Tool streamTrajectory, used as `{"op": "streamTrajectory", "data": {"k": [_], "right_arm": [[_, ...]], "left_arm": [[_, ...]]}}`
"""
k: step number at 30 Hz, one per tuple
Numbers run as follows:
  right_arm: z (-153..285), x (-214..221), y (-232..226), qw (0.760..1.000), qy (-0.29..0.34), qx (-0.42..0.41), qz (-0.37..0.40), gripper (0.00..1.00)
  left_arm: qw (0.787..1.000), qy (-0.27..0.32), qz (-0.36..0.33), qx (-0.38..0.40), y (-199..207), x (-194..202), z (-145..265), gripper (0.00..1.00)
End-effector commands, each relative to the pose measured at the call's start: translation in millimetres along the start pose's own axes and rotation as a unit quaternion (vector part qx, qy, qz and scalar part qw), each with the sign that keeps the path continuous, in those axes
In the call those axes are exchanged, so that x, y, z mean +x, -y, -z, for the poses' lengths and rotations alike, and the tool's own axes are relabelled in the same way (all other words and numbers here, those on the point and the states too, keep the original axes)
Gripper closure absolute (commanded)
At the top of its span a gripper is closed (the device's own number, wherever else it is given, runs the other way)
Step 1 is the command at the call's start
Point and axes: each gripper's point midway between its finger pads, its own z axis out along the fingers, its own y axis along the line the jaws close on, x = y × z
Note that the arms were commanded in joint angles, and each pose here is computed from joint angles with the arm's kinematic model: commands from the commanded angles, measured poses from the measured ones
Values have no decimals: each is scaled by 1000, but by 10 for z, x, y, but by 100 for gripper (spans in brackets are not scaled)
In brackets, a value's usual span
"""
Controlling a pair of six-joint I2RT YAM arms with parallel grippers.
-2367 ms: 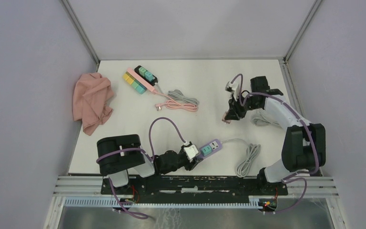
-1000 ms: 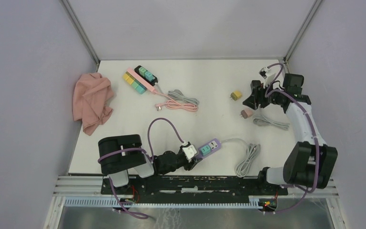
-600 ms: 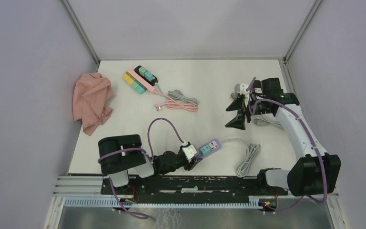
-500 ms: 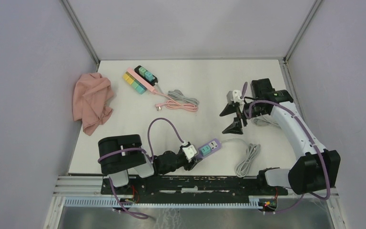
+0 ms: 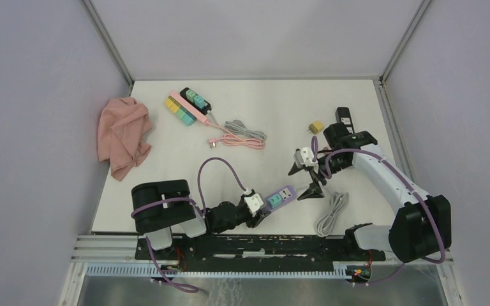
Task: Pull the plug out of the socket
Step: Remove the plug from the socket.
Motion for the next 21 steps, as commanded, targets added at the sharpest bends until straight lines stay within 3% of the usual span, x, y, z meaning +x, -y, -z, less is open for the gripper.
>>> {"op": "streamTrajectory", "data": {"k": [1, 21], "right_arm": [[-113, 71, 20, 999, -24, -11, 41, 10], [-433, 292, -28, 992, -96, -50, 73, 11]], "left_arm": [[1000, 13, 25, 0, 11, -41, 8, 97], [1000, 13, 24, 2, 17, -31, 9, 97]]}}
